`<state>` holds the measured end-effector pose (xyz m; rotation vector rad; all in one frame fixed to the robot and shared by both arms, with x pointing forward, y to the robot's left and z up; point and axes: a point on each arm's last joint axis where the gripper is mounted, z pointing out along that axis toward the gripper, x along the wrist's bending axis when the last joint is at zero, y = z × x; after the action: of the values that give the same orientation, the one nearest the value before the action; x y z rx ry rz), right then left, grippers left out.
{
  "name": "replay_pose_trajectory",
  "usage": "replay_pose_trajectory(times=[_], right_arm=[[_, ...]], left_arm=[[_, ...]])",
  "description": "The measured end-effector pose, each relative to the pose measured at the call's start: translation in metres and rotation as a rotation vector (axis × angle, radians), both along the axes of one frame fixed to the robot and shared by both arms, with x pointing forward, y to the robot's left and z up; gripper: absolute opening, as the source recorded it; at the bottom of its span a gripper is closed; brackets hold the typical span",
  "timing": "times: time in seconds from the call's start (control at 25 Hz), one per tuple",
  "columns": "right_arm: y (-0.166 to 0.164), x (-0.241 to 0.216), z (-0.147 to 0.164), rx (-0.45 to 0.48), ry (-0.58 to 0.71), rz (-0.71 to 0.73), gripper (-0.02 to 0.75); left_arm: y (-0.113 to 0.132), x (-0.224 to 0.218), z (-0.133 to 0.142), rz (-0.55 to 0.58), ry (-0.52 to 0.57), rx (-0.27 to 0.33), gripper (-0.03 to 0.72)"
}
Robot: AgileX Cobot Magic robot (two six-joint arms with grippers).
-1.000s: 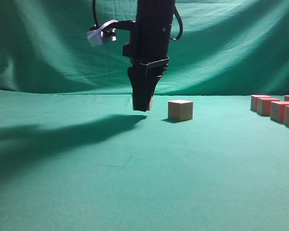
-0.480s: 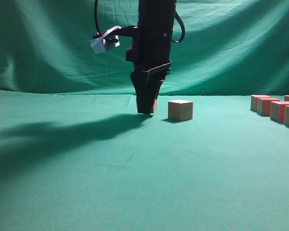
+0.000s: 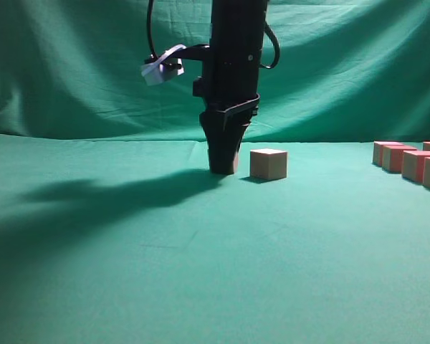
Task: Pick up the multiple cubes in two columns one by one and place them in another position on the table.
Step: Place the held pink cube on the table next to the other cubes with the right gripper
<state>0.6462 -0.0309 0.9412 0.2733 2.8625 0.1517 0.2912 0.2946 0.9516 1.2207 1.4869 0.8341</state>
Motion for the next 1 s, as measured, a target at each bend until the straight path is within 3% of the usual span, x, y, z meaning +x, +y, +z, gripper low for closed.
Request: replay_pose_trajectory(times=[0.8,1.0], right_arm=[[-0.0014,0.0003,0.0004,-0.012,0.004,0.025,0.267],[-0.0021,0.002,0.0016,-0.015,-0.009,0.027,0.472]], left_arm=[[0.0,0.0,0.0,0.0,0.0,0.0,0.0],[0.0,0.0,0.0,0.0,0.0,0.0,0.0]])
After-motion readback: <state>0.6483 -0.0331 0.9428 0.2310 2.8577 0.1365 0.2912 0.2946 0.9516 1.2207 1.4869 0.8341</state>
